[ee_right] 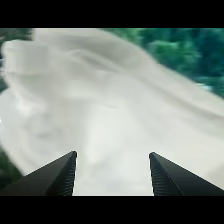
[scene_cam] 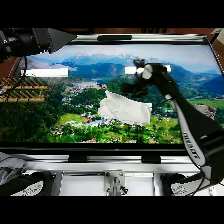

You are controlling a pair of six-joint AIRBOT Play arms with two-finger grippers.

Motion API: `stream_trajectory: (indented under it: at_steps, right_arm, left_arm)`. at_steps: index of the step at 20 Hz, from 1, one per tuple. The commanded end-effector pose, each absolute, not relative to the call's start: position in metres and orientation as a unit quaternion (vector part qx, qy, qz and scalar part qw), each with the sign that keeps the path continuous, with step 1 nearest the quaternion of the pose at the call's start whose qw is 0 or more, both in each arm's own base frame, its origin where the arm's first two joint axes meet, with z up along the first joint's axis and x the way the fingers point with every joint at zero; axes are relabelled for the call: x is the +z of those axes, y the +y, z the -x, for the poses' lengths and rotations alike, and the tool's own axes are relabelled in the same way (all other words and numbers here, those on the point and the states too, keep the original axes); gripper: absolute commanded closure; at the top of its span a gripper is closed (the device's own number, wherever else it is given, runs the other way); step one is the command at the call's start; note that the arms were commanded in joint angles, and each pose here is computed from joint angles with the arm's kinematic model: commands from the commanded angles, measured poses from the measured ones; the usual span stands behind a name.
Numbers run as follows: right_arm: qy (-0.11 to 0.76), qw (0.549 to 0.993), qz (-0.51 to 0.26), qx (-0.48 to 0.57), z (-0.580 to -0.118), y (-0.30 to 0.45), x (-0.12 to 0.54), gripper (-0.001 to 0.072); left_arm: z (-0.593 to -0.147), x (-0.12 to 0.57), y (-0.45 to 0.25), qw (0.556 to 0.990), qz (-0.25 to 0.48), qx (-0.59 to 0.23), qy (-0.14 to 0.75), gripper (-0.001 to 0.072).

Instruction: Fold the shirts.

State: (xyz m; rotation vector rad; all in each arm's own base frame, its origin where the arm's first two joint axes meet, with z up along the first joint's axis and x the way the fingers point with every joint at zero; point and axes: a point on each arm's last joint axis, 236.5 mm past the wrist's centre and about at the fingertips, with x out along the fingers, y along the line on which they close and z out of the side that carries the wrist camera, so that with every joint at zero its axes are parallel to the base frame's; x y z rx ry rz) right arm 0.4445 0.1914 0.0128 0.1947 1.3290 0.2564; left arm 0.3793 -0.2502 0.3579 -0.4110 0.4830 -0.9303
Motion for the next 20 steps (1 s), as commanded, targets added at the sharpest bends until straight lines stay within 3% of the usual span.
stream_trajectory:
  at_steps: [1, 4, 8, 11, 17, 18, 19, 20]
  right_arm:
    - [0.633, 0.765, -0.086, 0.086, -0.427, 0.095, 0.048, 0.0056]
    - [0.672, 0.730, -0.103, 0.072, -0.404, 0.050, 0.044, 0.0056]
    - [0.728, 0.661, -0.172, 0.060, -0.361, 0.042, -0.025, 0.0056]
    - [0.694, 0.672, -0.243, 0.087, -0.368, 0.080, -0.064, 0.0056]
    - [0.685, 0.673, -0.259, 0.107, -0.380, 0.121, -0.107, 0.0056]
    - [0.680, 0.676, -0.265, 0.105, -0.385, 0.124, -0.111, 0.0083]
    - [0.670, 0.685, -0.267, 0.104, -0.391, 0.125, -0.111, 0.0237]
    - [0.658, 0.695, -0.265, 0.116, -0.398, 0.127, -0.104, 0.0506]
  left_arm:
    - [-0.380, 0.355, -0.248, 0.849, 0.188, -0.437, 0.232, 0.0677]
    - [-0.381, 0.355, -0.248, 0.849, 0.188, -0.436, 0.231, 0.0677]
    - [-0.380, 0.352, -0.248, 0.849, 0.183, -0.435, 0.236, 0.0677]
    - [-0.389, 0.339, -0.238, 0.863, 0.169, -0.405, 0.250, 0.0677]
    - [-0.400, 0.324, -0.223, 0.880, 0.151, -0.362, 0.267, 0.0677]
    - [-0.401, 0.324, -0.222, 0.880, 0.155, -0.361, 0.268, 0.0677]
    - [-0.400, 0.324, -0.223, 0.879, 0.158, -0.361, 0.269, 0.0677]
    - [-0.400, 0.324, -0.223, 0.879, 0.158, -0.361, 0.269, 0.0677]
